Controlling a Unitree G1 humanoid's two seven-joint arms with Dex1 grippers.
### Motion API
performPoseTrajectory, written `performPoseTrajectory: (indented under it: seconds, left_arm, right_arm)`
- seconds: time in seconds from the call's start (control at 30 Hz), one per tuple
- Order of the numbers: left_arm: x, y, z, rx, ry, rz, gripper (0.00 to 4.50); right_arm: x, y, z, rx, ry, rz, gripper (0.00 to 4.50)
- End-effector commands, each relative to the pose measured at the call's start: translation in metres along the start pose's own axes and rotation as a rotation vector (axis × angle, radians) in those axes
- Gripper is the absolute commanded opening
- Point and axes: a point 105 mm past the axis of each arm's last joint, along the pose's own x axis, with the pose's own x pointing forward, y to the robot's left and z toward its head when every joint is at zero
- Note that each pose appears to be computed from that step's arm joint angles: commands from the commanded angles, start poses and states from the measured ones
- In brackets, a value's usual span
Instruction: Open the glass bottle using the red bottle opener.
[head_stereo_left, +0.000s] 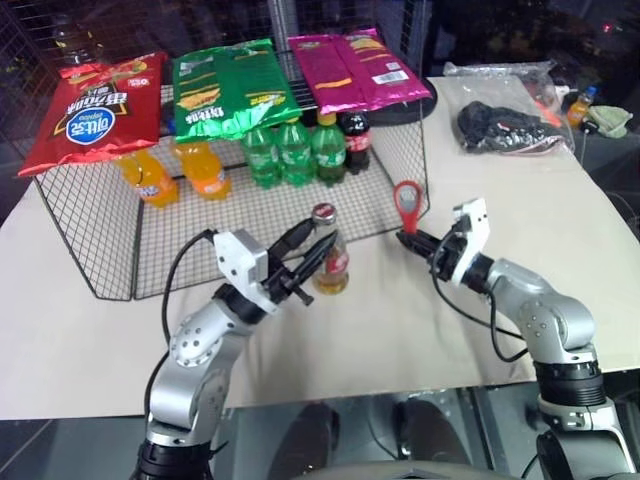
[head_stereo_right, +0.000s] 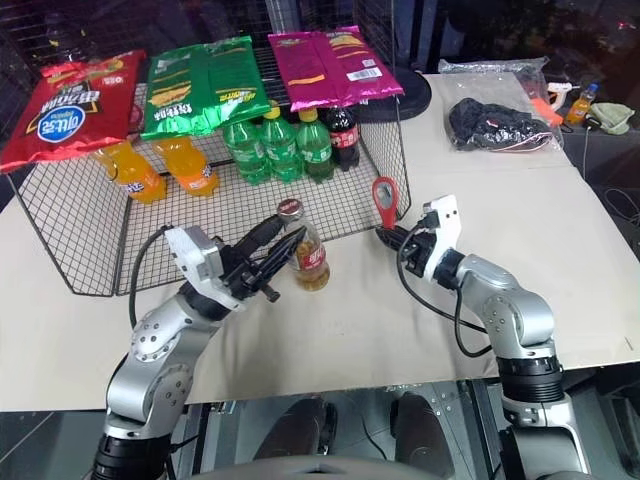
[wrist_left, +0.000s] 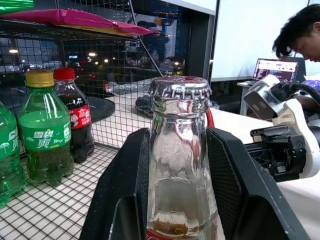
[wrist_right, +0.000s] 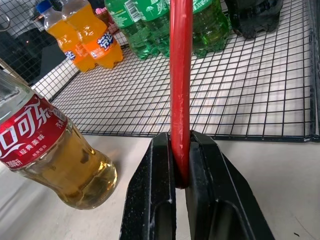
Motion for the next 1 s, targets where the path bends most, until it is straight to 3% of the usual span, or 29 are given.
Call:
performPoseTrajectory:
  seconds: [0.03,0.23,0.47,0.67,1.0]
  left_arm:
    - [0.002,-0.007,0.004,-0.002,-0.023,-0.027,1.14]
    - [0.001,-0.007,-0.005,-0.013,-0.028,-0.006,1.14]
    - [0.002,-0.007,-0.006,-0.002,-0.057,0.011,1.14]
    - [0.002,-0.007,-0.012,0.013,-0.060,0.027,1.14]
    - [0.007,-0.006,-0.013,0.010,-0.081,0.026,1.14]
  right_arm:
    - [0.002,0.007,0.014,-0.036,-0.043,0.028,0.00]
    - [0.005,0.014,0.019,-0.058,-0.048,0.051,0.00]
    - [0.017,0.048,0.035,-0.162,-0.071,0.174,0.00]
    - [0.023,0.073,0.023,-0.269,-0.043,0.265,0.00]
    - [0.029,0.072,0.031,-0.696,-0.178,0.205,0.00]
